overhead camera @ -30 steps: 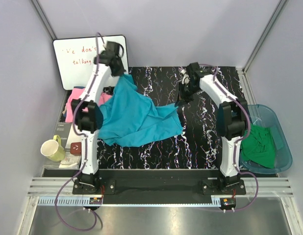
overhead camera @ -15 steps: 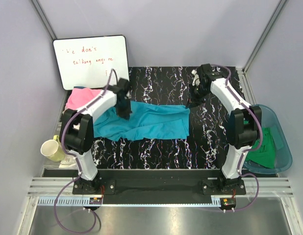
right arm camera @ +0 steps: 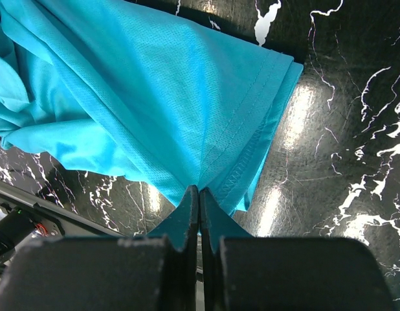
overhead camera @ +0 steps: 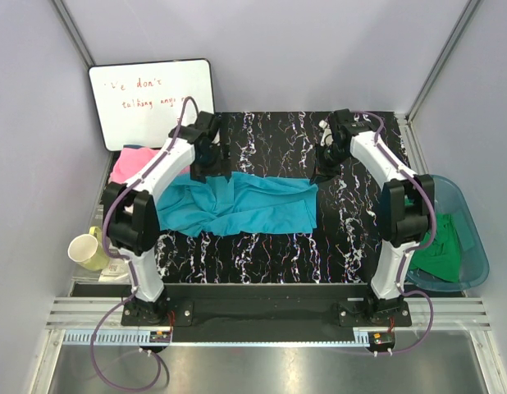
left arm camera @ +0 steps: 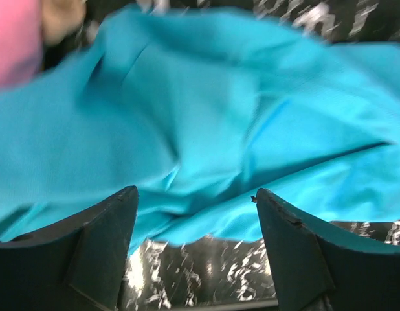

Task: Fold and stack the t-shirts
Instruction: Flatten out the tshirt

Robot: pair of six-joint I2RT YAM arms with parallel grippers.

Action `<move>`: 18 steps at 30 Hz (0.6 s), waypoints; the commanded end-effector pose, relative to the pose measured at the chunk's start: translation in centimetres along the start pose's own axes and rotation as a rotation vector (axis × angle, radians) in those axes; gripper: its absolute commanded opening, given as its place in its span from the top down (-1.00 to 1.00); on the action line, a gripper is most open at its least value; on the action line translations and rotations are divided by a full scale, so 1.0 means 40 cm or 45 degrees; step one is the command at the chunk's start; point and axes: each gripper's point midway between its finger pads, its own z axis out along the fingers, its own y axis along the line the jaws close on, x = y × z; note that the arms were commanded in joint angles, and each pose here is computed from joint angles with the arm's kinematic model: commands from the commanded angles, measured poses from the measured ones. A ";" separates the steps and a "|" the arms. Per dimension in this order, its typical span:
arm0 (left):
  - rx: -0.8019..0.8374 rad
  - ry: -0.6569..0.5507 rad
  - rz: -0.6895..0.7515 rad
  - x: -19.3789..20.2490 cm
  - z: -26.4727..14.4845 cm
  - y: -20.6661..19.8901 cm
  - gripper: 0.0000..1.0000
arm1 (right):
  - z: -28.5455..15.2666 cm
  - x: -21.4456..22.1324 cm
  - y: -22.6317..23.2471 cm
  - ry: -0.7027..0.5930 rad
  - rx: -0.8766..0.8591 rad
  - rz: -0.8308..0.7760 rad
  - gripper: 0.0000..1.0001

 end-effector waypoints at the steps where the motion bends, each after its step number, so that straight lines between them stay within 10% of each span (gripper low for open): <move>1: 0.107 0.053 0.132 0.003 0.027 -0.073 -0.51 | -0.006 -0.031 0.021 -0.044 -0.042 -0.030 1.00; 11: -0.164 0.073 0.481 0.074 0.082 -0.112 -0.73 | 0.016 -0.024 0.020 -0.015 -0.059 -0.018 1.00; 18: -0.444 0.016 0.473 0.030 0.120 -0.059 -0.48 | 0.028 -0.005 0.019 0.009 -0.076 -0.017 1.00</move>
